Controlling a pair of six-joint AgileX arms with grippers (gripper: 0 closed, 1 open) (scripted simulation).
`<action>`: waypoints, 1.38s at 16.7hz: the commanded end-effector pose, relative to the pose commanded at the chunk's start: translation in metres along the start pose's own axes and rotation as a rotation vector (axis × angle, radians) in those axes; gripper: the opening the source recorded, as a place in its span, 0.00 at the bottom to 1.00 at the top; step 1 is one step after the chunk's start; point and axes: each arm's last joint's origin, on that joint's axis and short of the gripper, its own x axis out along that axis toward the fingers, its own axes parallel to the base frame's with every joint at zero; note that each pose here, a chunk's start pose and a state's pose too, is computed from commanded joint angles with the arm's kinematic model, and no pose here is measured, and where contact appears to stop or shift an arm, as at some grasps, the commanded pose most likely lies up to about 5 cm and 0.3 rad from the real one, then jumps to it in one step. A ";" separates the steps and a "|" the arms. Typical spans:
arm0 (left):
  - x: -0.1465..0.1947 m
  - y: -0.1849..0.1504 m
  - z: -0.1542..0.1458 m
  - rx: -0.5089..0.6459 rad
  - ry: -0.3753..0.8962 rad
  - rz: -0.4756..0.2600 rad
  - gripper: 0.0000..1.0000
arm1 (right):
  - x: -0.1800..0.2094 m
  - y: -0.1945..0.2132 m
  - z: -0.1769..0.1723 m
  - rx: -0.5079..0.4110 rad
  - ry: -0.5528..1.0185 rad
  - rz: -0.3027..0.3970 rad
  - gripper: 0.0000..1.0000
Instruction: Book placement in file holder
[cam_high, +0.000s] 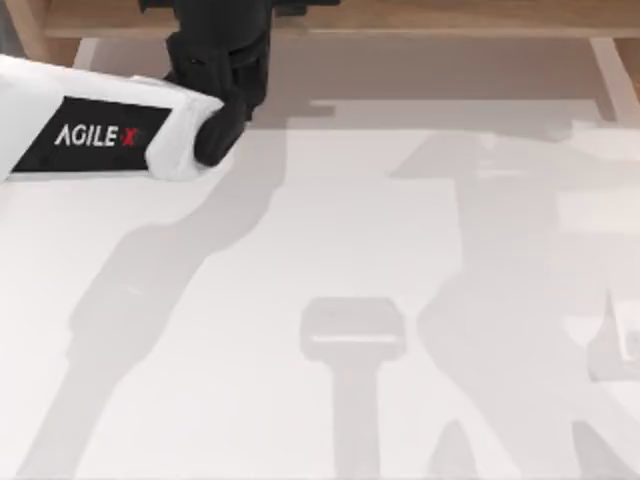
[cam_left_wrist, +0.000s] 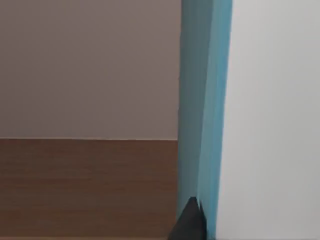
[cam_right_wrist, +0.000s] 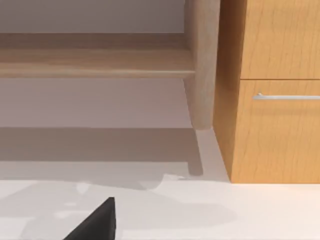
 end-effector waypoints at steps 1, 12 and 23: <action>0.000 0.000 0.000 0.000 0.000 0.000 0.00 | 0.000 0.000 0.000 0.000 0.000 0.000 1.00; 0.000 -0.001 0.013 0.005 0.004 -0.002 0.00 | 0.000 0.000 0.000 0.000 0.000 0.000 1.00; -0.039 0.042 0.043 0.304 0.047 -0.187 0.00 | 0.000 0.000 0.000 0.000 0.000 0.000 1.00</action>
